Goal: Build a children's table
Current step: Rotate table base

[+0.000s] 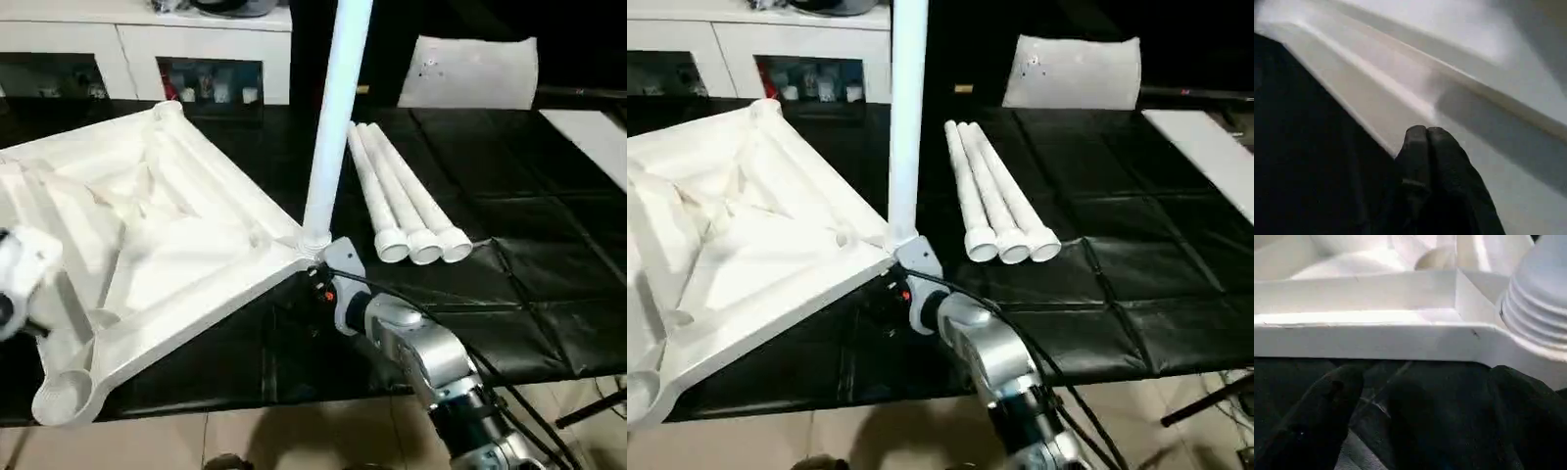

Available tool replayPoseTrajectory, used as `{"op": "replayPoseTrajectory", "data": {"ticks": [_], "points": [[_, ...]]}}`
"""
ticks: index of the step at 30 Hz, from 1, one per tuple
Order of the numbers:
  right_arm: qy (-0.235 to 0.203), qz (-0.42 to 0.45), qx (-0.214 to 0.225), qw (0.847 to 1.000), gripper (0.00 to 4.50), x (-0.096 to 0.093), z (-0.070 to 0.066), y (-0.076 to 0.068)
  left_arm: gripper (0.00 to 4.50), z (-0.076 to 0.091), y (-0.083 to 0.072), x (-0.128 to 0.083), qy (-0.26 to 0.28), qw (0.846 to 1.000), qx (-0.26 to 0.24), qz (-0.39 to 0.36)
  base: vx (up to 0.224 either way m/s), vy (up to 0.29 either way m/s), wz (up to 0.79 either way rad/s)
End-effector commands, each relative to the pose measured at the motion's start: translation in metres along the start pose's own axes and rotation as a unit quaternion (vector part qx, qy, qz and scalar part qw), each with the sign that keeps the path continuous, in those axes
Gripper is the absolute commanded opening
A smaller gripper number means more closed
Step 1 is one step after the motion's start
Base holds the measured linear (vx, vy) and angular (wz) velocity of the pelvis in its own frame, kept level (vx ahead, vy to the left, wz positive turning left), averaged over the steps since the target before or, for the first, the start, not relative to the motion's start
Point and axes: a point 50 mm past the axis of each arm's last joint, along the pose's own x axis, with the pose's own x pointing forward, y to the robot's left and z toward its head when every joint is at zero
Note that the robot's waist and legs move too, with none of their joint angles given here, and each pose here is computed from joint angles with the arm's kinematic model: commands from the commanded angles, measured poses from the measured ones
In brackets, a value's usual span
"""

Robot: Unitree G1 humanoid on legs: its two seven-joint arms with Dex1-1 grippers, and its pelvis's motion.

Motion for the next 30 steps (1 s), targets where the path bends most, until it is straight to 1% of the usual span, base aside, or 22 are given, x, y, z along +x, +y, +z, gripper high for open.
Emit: {"op": "replayPoseTrajectory", "data": {"ticks": [1,3,5,6,7,8,9,10,11,12,13,14,15,16,17,18,19,20,23,26,28,30], "points": [[-0.005,-0.005,-0.013,1.000,4.50,0.005,0.007,-0.002,0.05,-0.002,-0.011,-0.003,0.010,0.999,0.001,-0.050,0.000,0.000,0.00],[-0.006,-0.003,-0.011,1.000,4.50,0.006,0.008,-0.002,0.05,-0.003,-0.012,-0.003,0.011,0.998,0.003,-0.057,0.000,0.000,0.00],[0.000,-0.007,-0.012,1.000,4.50,0.011,0.008,-0.003,0.05,-0.003,-0.027,-0.008,0.004,0.992,0.000,-0.123,0.000,0.000,0.00],[0.000,-0.008,-0.012,1.000,4.50,0.011,0.008,-0.003,0.05,-0.003,-0.027,-0.008,0.004,0.992,0.000,-0.124,0.000,0.000,0.00],[0.003,-0.011,-0.014,1.000,4.50,0.014,0.007,-0.004,0.05,-0.003,-0.037,-0.012,0.000,0.986,0.004,-0.166,0.000,0.000,0.00],[0.004,-0.011,-0.014,1.000,4.50,0.015,0.007,-0.004,0.05,-0.002,-0.042,-0.014,-0.003,0.983,0.007,-0.184,0.000,0.000,0.00],[0.003,-0.012,-0.012,1.000,4.50,0.017,0.007,-0.005,0.05,-0.002,-0.052,-0.021,-0.003,0.974,0.005,-0.225,0.000,0.000,0.00],[0.003,-0.013,-0.012,1.000,4.50,0.018,0.007,-0.005,0.05,-0.002,-0.053,-0.021,-0.003,0.973,0.004,-0.229,0.000,0.000,0.00],[0.003,-0.012,-0.014,1.000,4.50,0.019,0.007,-0.005,0.05,-0.002,-0.057,-0.024,-0.003,0.968,0.008,-0.250,0.000,0.000,0.00],[0.003,-0.012,-0.014,1.000,4.50,0.019,0.007,-0.005,0.05,-0.002,-0.057,-0.024,-0.003,0.968,0.008,-0.250,0.000,0.000,0.00],[0.004,-0.011,-0.016,1.000,4.50,0.018,0.007,-0.006,0.05,-0.002,-0.062,-0.028,-0.001,0.963,0.010,-0.270,0.000,0.000,0.00],[0.005,-0.011,-0.017,1.000,4.50,0.018,0.007,-0.009,0.05,-0.001,-0.068,-0.034,-0.002,0.953,0.018,-0.302,0.000,0.000,0.00],[0.005,-0.012,-0.017,1.000,4.50,0.018,0.007,-0.009,0.05,-0.001,-0.070,-0.036,-0.001,0.951,0.018,-0.309,0.000,0.000,0.00],[0.006,-0.014,-0.019,1.000,4.50,0.018,0.006,-0.012,0.05,-0.001,-0.076,-0.039,-0.004,0.944,0.022,-0.330,0.000,0.000,0.00],[0.006,-0.014,-0.018,1.000,4.50,0.018,0.006,-0.012,0.05,-0.001,-0.077,-0.040,-0.005,0.942,0.022,-0.334,0.000,0.000,0.00],[0.007,-0.018,-0.020,1.000,4.50,0.018,0.005,-0.014,0.05,0.000,-0.082,-0.044,-0.010,0.934,0.023,-0.356,0.000,0.000,0.00],[0.008,-0.019,-0.022,1.000,4.50,0.018,0.004,-0.015,0.05,0.001,-0.084,-0.046,-0.012,0.931,0.024,-0.364,0.000,0.000,0.00],[0.008,-0.019,-0.022,1.000,4.50,0.018,0.004,-0.015,0.05,0.001,-0.084,-0.046,-0.012,0.931,0.024,-0.364,0.000,0.000,0.00],[0.006,-0.018,-0.016,1.000,4.50,0.019,0.004,-0.016,0.05,0.004,-0.090,-0.052,-0.019,0.920,0.017,-0.391,0.000,0.000,0.00],[0.002,-0.015,-0.015,1.000,4.50,0.020,0.006,-0.015,0.05,0.007,-0.096,-0.059,-0.029,0.904,0.019,-0.426,0.000,0.000,0.00],[0.002,-0.015,-0.019,1.000,4.50,0.021,0.006,-0.015,0.05,0.008,-0.099,-0.063,-0.034,0.896,0.018,-0.442,0.000,0.000,0.00],[0.001,-0.015,-0.020,1.000,4.50,0.022,0.006,-0.015,0.05,0.009,-0.101,-0.065,-0.039,0.894,0.017,-0.446,0.000,0.000,0.00]]}}
